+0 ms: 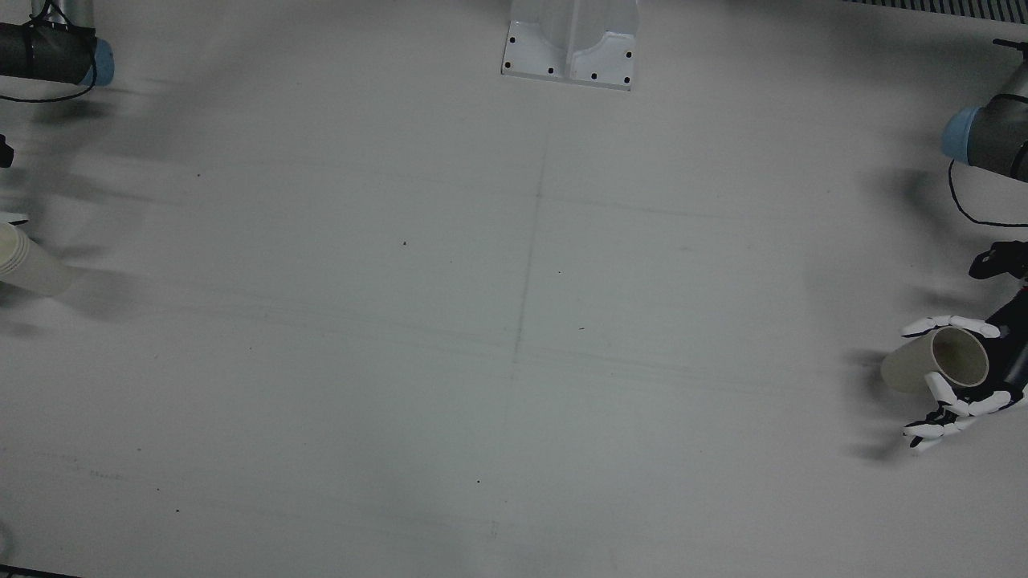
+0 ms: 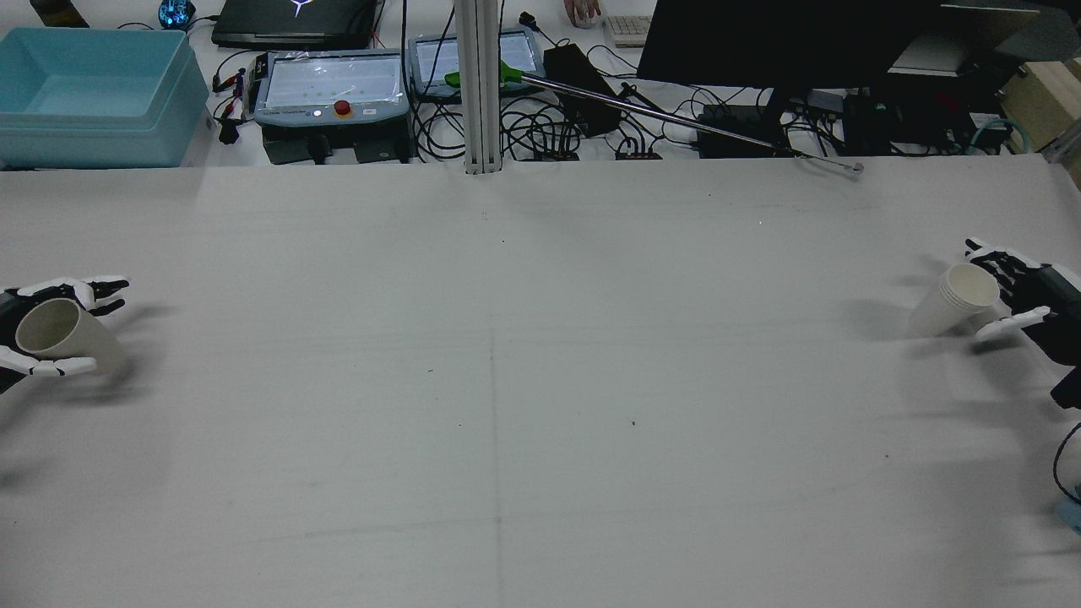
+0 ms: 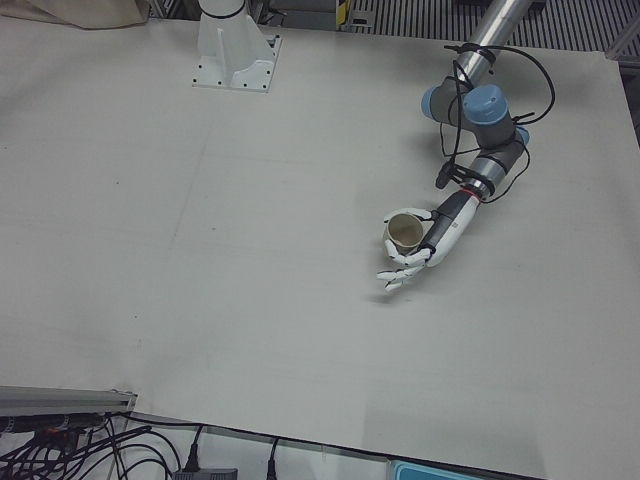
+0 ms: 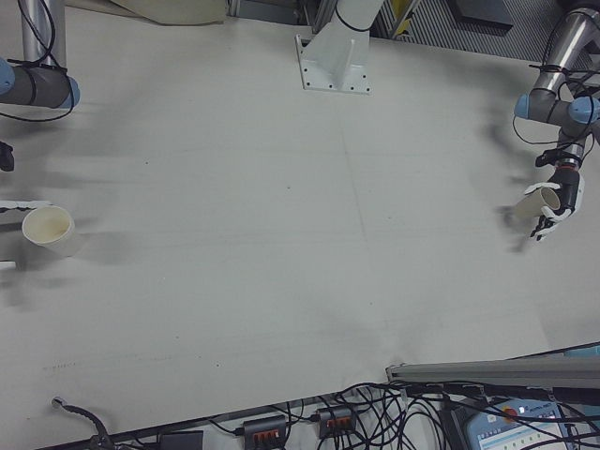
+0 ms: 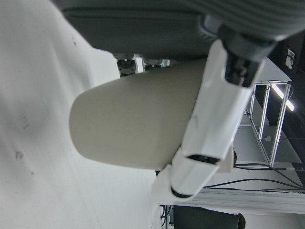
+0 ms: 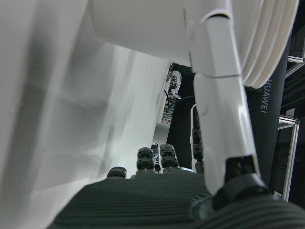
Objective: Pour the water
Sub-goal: 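Reach the right hand to the white cup and close around it, then lift the white cup with the right hand and the beige cup with the left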
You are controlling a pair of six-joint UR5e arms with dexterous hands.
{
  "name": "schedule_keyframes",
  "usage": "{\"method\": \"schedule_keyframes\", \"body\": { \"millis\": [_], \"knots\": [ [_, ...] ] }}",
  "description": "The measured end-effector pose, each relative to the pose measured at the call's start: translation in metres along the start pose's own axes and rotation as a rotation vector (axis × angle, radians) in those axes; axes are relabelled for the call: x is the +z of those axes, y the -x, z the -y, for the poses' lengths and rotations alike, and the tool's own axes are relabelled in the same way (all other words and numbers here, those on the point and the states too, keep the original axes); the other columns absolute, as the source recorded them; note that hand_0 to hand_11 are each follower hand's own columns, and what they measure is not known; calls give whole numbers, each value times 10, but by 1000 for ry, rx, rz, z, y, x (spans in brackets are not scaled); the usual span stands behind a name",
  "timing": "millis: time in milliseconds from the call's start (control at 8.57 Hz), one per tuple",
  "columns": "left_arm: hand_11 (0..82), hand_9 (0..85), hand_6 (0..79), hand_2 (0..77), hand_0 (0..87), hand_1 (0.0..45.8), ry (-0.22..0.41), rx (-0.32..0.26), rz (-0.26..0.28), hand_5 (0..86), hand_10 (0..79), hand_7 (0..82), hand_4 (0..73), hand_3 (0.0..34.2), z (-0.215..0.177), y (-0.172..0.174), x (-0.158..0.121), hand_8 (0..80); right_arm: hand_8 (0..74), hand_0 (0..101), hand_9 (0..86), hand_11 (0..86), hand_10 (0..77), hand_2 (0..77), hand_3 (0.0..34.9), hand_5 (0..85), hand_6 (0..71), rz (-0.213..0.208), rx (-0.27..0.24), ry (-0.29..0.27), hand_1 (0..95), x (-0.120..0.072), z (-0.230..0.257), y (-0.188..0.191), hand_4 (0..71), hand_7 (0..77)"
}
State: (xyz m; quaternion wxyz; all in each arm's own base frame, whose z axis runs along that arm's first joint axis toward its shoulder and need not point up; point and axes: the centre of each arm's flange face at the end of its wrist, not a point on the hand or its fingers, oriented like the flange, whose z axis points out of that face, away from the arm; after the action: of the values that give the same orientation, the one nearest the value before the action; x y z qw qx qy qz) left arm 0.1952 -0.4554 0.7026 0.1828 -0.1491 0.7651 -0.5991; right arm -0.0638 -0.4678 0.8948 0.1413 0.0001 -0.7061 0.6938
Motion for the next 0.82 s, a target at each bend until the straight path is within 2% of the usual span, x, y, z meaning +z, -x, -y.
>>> {"method": "schedule_keyframes", "body": {
  "millis": [233, 467, 583, 700, 817],
  "knots": [
    [142, 109, 185, 251, 805, 311, 1, 0, -3, 496, 76, 196, 365, 2, 4, -2, -7, 104, 71, 799, 87, 5, 5, 5, 45, 398, 54, -23, -13, 27, 175, 20, -18, -16, 33, 120],
    [142, 109, 185, 251, 805, 311, -6, -11, -7, 496, 76, 207, 365, 3, 8, -4, -16, 104, 71, 799, 87, 5, 5, 5, 45, 398, 54, -35, -21, 58, 202, 34, -35, -27, 38, 120],
    [142, 109, 175, 251, 803, 311, -9, -16, -12, 496, 76, 207, 365, 2, 9, -6, -19, 104, 71, 801, 93, 5, 5, 5, 12, 491, 120, -47, -25, 67, 273, 37, -40, -30, 164, 213],
    [147, 109, 175, 251, 804, 311, -10, -17, -15, 496, 76, 207, 365, 2, 9, -6, -20, 104, 115, 801, 136, 5, 5, 5, 12, 491, 120, -69, -32, 64, 273, 40, -44, -32, 164, 213],
    [142, 109, 175, 256, 803, 305, -11, -17, -16, 496, 76, 207, 365, 3, 9, -6, -21, 104, 218, 804, 235, 5, 22, 0, 6, 556, 229, -87, -46, 57, 169, 43, -50, -31, 289, 300]
  ]
}}
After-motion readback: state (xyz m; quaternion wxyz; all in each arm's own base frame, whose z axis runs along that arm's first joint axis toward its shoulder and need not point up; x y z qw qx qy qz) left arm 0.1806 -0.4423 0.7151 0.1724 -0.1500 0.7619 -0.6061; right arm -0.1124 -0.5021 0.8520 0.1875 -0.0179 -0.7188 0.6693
